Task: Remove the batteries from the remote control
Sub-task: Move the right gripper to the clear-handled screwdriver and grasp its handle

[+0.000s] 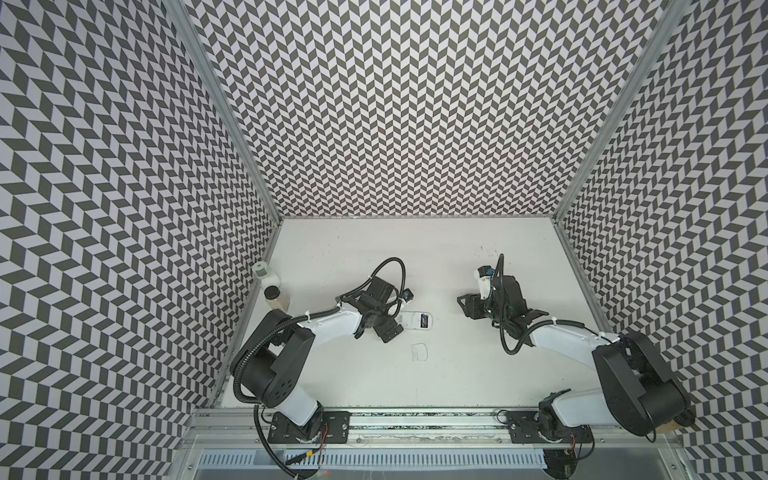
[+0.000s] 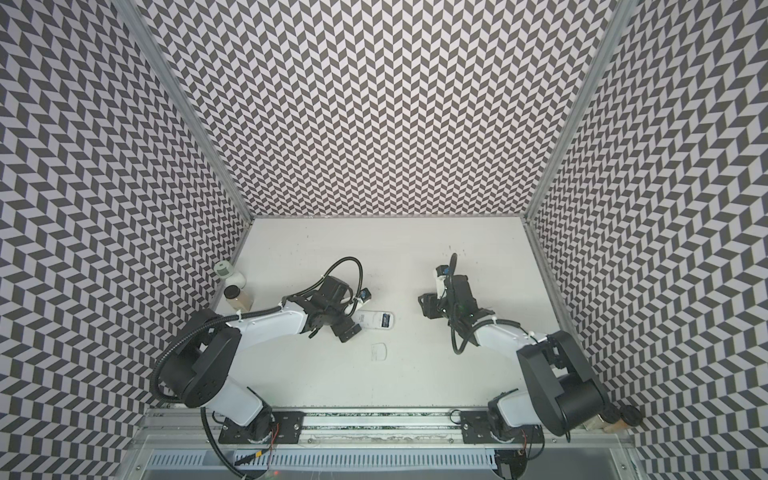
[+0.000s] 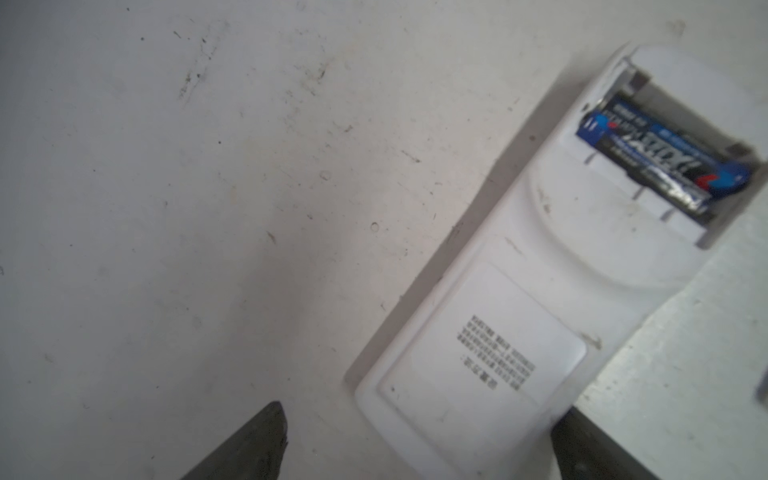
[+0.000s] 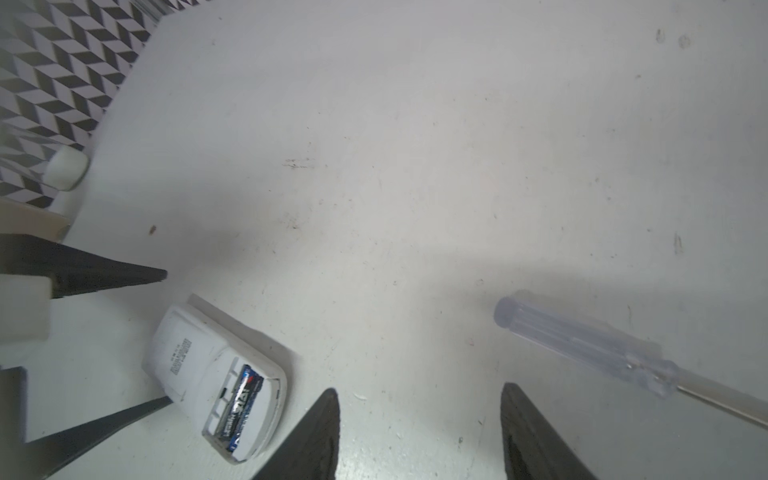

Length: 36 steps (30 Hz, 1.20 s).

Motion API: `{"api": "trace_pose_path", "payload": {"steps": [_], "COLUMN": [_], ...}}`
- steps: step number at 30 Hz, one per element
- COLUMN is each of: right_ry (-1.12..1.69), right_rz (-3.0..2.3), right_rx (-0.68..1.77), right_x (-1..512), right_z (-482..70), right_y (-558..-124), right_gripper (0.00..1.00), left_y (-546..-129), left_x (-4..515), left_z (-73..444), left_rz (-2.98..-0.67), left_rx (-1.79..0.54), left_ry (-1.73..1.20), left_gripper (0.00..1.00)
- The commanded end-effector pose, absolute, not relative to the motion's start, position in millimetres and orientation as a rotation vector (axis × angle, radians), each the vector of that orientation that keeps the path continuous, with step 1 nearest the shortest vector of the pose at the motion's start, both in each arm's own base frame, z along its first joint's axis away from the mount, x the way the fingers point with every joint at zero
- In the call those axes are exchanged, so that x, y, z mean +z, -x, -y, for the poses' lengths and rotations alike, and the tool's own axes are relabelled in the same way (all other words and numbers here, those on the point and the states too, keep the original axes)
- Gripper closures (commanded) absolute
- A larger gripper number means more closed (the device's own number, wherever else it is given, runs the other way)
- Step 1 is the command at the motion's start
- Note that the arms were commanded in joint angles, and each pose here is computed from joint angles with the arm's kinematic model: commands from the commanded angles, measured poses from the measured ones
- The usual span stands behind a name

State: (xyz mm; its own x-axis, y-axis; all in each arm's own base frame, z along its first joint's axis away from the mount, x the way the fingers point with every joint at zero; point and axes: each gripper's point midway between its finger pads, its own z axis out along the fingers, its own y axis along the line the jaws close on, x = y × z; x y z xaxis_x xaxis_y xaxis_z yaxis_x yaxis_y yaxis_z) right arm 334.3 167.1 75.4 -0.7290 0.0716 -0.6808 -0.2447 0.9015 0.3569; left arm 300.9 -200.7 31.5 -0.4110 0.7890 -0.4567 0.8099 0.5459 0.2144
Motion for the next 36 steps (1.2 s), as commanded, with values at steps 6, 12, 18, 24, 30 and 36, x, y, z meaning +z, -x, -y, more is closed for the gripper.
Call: {"api": "trace_pose_path", "payload": {"steps": [6,12,18,24,30,36], "right_ry": [-0.145,-0.251,0.17,0.548,0.747,0.759], "right_rz": [-2.377,-2.432,-2.488,-2.514,-2.55,-2.614], "right_rx": [0.566,0.394,0.209,0.006,-0.006,0.002], "right_x": [99.9,105.8,104.8,97.8,77.3,61.6], "right_z": [-163.1,-145.6,-149.8,-144.0,-144.9,-143.8], "right_y": [-357.5,-371.9,-384.2,-388.5,-375.5,-375.5], "right_gripper": [0.43,0.46,0.43,0.4,0.38,0.38], "left_y": [-288.2,-294.2,-304.3,-314.6,-336.3,-337.0], "left_x": [39.8,65.6,90.0,104.7,125.2,126.5], "left_z": [190.8,191.1,182.3,175.4,160.6,156.7], "left_rz": [-2.301,-2.261,-2.229,-2.214,-2.231,-2.23], "left_rx": [-0.086,-0.14,-0.188,-0.218,-0.206,-0.193], "left_ry": [-1.286,-1.204,-1.083,-0.997,-0.861,-0.852], "left_gripper": [0.0,0.0,0.0,0.0,0.0,0.0]}}
